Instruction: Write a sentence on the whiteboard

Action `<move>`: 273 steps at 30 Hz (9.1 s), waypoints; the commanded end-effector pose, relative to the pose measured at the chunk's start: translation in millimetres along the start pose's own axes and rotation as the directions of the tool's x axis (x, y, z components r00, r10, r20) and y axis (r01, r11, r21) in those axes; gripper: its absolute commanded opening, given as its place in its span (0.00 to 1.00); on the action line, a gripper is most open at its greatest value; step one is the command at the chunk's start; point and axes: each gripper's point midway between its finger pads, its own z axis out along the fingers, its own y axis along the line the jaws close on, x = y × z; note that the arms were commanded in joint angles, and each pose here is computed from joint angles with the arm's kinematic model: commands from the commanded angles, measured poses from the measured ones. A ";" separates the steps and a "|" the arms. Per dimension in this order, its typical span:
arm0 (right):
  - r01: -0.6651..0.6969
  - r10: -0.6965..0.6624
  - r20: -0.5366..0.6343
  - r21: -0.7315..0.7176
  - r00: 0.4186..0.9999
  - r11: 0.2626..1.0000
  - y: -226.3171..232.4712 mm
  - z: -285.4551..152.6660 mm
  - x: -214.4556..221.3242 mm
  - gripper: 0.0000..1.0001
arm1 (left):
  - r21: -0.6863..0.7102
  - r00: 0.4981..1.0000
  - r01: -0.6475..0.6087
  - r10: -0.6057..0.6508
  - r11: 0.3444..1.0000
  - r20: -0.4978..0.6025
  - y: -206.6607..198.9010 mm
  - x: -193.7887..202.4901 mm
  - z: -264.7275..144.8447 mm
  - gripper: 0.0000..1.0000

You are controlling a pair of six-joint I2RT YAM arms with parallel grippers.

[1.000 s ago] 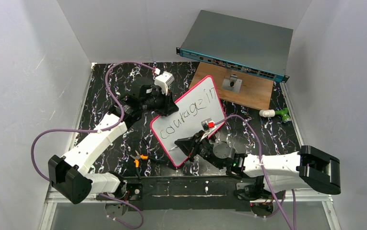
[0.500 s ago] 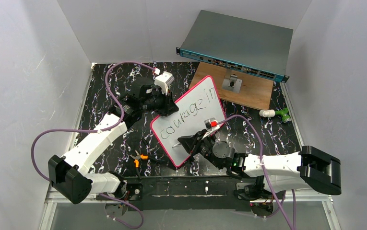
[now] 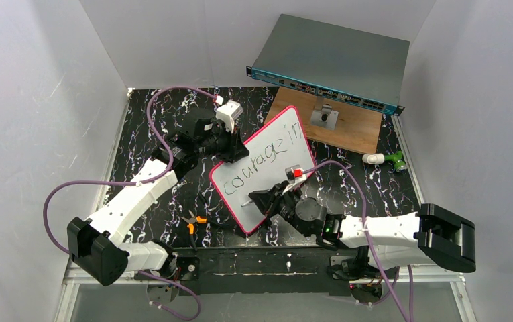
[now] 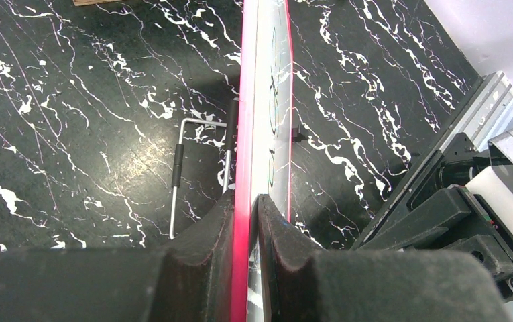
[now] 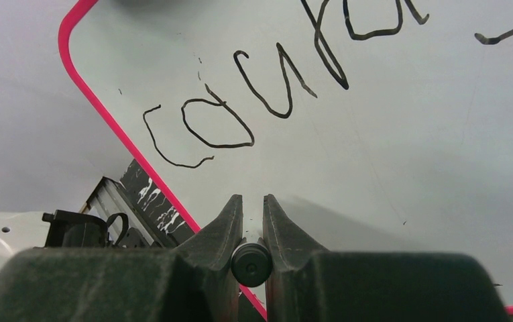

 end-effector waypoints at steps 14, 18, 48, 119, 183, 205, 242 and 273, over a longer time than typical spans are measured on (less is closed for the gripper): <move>0.062 -0.070 0.076 0.106 0.995 0.992 -11.3 21.5 -40.8 0.01 | -0.046 0.998 -0.069 0.068 0.997 -0.009 9.2 -2.0 -5.6 0.00; 0.081 -0.085 0.066 0.068 0.994 0.994 -1.4 25.0 -43.9 0.01 | -0.040 0.998 -0.062 0.062 0.997 -0.012 9.3 -1.0 -2.1 0.00; 0.104 -0.104 -0.007 0.110 0.995 0.988 -19.5 14.9 -23.7 0.01 | -0.039 0.998 -0.062 0.061 0.997 -0.015 10.2 -6.3 3.2 0.00; 0.258 -0.257 0.124 0.005 0.958 0.966 27.0 24.2 -79.0 0.01 | -0.033 0.997 -0.077 0.077 0.997 -0.004 5.5 -5.7 -9.0 0.00; 0.303 -0.310 0.072 0.098 0.948 0.948 -8.9 33.2 -79.0 0.01 | -0.028 0.996 -0.087 0.087 0.996 -0.004 6.0 -8.4 -5.0 0.00; 0.262 -0.278 0.142 0.126 0.950 0.957 -7.4 4.6 -113.6 0.01 | -0.031 0.996 -0.084 0.084 0.996 0.005 5.1 -8.8 -8.7 0.00; 0.244 -0.250 0.031 0.130 0.968 0.961 -28.6 16.4 -65.5 0.01 | -0.039 0.997 -0.078 0.078 0.996 -0.005 6.8 -4.7 -8.8 0.00; 0.245 -0.254 0.081 0.110 0.964 0.963 -21.1 31.7 -94.8 0.01 | -0.035 0.996 -0.088 0.088 0.995 -0.008 6.4 -6.7 -8.4 0.00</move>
